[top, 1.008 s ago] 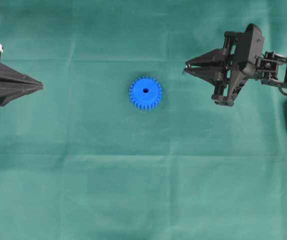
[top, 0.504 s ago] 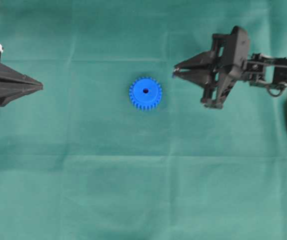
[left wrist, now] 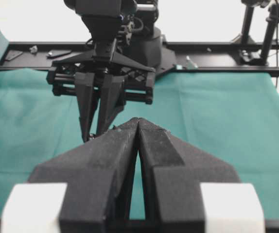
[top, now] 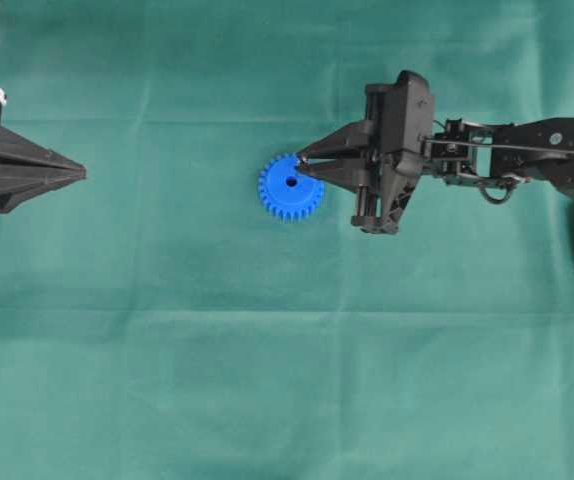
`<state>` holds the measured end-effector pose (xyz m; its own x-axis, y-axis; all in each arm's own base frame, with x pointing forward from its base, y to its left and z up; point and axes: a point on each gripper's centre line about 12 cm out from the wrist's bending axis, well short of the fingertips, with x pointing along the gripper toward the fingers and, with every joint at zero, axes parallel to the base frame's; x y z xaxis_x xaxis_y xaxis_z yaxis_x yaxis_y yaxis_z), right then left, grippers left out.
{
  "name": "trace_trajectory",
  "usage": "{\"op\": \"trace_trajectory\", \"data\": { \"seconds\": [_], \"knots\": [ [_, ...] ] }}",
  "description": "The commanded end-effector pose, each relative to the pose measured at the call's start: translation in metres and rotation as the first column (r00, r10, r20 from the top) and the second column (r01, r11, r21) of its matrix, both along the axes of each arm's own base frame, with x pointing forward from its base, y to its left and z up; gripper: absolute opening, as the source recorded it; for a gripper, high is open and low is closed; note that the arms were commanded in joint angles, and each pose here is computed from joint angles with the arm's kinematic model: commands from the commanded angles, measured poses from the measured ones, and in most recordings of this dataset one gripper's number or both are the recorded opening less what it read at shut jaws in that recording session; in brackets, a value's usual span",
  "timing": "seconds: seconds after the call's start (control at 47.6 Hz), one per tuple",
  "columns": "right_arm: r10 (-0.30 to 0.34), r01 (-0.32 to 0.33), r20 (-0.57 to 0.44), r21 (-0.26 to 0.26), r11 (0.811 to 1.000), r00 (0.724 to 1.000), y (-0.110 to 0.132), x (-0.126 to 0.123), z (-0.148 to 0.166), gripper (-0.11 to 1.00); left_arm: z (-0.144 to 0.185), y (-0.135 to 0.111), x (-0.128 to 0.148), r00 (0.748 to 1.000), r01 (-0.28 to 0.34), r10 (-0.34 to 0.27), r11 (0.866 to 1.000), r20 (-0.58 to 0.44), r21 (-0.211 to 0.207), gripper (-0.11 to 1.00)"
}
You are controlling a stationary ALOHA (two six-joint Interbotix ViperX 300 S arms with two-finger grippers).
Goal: Insert the shaft placed at a random location into the center hole of the medium gear at another random location.
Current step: 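Carry the shaft with the right gripper over the blue gear's hole, then lower the held shaft into the blue gear's center hole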
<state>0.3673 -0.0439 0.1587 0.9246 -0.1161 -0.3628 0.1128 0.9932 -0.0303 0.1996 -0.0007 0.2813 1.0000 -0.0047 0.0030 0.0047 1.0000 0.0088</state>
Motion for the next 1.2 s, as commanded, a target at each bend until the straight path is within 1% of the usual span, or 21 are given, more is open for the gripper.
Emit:
{"op": "trace_trajectory", "data": {
  "seconds": [0.0, 0.546, 0.924, 1.176],
  "knots": [
    [0.008, -0.007, 0.037, -0.012, 1.0, 0.999, 0.001, 0.01, 0.013, 0.13, 0.005, 0.0, 0.002, 1.0, 0.001, -0.001, 1.0, 0.015, 0.001, 0.0],
    [0.012, -0.012, 0.025, -0.011, 1.0, 1.0, 0.002, 0.013, 0.006, 0.13, 0.006, 0.001, 0.002, 1.0, -0.006, 0.006, 1.0, 0.02, 0.0, 0.0],
    [0.008, -0.008, 0.0, -0.002, 1.0, 1.0, 0.003, 0.016, -0.014, 0.13, 0.006, 0.001, 0.002, 1.0, -0.005, 0.005, 1.0, 0.018, 0.001, 0.0],
    [0.007, -0.007, -0.003, -0.001, 1.0, 1.0, 0.003, 0.016, -0.016, 0.13, 0.006, 0.001, 0.002, 1.0, -0.005, 0.005, 1.0, 0.018, 0.001, 0.0]
  ]
}}
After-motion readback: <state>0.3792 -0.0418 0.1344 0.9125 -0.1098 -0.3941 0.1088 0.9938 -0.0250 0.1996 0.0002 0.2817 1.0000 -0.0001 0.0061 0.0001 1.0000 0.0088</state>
